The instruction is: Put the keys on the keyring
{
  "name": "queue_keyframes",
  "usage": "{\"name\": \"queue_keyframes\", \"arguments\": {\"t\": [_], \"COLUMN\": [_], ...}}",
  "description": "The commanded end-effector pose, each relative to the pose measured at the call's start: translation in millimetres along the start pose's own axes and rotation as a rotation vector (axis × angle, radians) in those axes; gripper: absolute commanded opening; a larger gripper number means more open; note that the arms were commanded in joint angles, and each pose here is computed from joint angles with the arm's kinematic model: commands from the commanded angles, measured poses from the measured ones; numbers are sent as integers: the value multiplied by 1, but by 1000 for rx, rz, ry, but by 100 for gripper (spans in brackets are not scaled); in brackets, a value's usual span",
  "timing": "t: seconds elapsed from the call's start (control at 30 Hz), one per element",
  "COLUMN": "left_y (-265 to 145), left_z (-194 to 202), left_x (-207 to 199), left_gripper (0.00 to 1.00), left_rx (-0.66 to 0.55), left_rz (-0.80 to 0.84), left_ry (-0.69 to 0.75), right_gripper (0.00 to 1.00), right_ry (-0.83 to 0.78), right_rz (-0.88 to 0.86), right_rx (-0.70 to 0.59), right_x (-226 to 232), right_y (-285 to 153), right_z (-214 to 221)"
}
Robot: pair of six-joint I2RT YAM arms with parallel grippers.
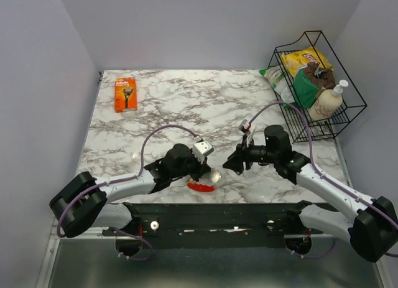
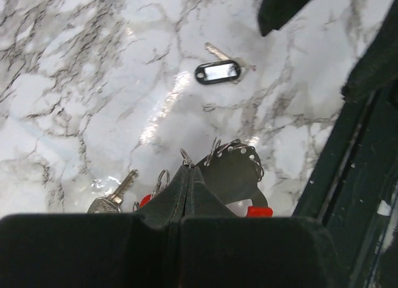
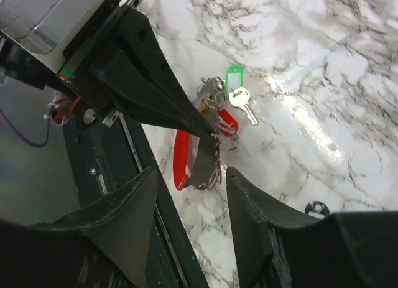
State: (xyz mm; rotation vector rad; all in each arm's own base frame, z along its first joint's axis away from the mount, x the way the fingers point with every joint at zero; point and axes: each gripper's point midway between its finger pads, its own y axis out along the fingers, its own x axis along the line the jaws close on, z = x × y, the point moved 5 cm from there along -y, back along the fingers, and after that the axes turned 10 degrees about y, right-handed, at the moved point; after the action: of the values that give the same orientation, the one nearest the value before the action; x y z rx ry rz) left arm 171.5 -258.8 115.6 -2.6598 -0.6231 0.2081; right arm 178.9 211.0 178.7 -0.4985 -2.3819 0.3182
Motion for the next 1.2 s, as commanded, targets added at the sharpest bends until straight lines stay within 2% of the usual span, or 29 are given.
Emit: {"name": "queue_keyframes", "arguments": {"t": [0.0,0.13,0.17,0.3,0.47,0.63,1.17], "left_y": [19,36,42,57,60,53,50], "left_z": [0,11,2,8,12,17,23], "left_x": [30,41,44,54,68,76,76], "left_gripper": [0,0,0,0,0,0,0], "left_rx": [71,185,176,234,271,295,314], "left_rz": [-124,-122,-121,-141,-212,-236,-234], "left_ry": [-77,-142,-152,-198,-218,-225,-229], "right_gripper": [56,53,53,52,49,45,43], "right_ry": [115,188,204,222,223,231,259], "right_rz": [157,283,299,368,439,451,418], "right_rx": [43,66,79,86,90,116,133], "right_x": [-21,-39,-42,-52,-62,-69,-88], "right_y": [2,5,5,5,6,14,54], "right_z": [13,20,23,27,23,24,5]}}
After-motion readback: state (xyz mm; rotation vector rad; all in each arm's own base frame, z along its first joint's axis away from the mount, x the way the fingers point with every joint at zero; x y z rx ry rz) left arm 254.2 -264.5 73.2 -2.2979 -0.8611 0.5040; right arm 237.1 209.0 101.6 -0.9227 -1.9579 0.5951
